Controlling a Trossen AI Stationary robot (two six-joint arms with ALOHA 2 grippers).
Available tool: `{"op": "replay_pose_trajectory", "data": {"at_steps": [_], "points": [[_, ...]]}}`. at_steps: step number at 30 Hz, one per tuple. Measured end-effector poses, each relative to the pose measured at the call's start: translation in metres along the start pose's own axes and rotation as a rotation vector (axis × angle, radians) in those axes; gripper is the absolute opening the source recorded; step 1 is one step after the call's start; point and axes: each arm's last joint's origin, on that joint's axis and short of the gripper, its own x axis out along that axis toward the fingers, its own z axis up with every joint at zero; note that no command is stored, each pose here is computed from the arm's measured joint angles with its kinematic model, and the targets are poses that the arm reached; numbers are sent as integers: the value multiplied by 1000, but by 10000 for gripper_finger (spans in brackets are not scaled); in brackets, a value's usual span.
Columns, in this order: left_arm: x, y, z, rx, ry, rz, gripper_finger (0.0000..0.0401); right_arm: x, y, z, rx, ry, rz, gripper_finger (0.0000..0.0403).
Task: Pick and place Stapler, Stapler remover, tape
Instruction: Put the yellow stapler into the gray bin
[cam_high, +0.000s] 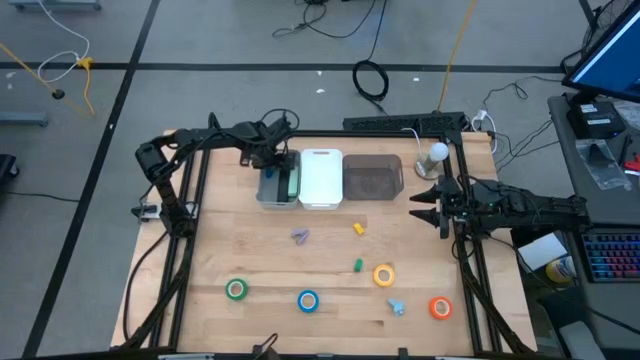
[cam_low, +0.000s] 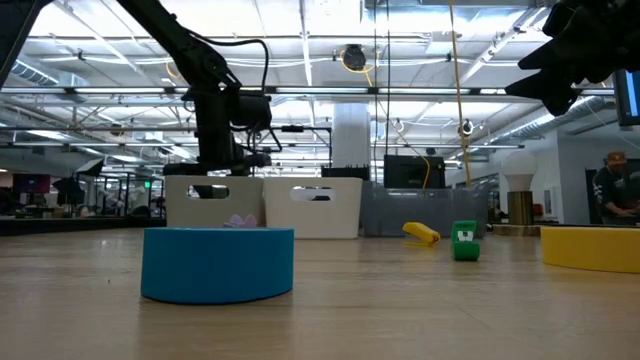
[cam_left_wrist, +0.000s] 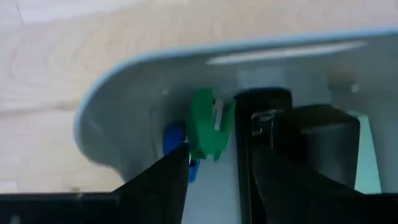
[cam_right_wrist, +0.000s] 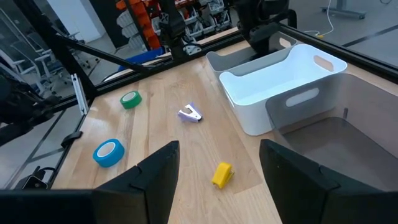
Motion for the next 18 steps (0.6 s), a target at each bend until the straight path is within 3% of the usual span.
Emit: {"op": "replay_pose_trajectory", "data": {"at_steps": [8,18], "points": [[-12,6,-6,0,35,37,149,0,1,0,-2,12,33,215],[-86,12,-16,-32,-169,-112,140,0,2,-1,-3,27,73,215]]}}
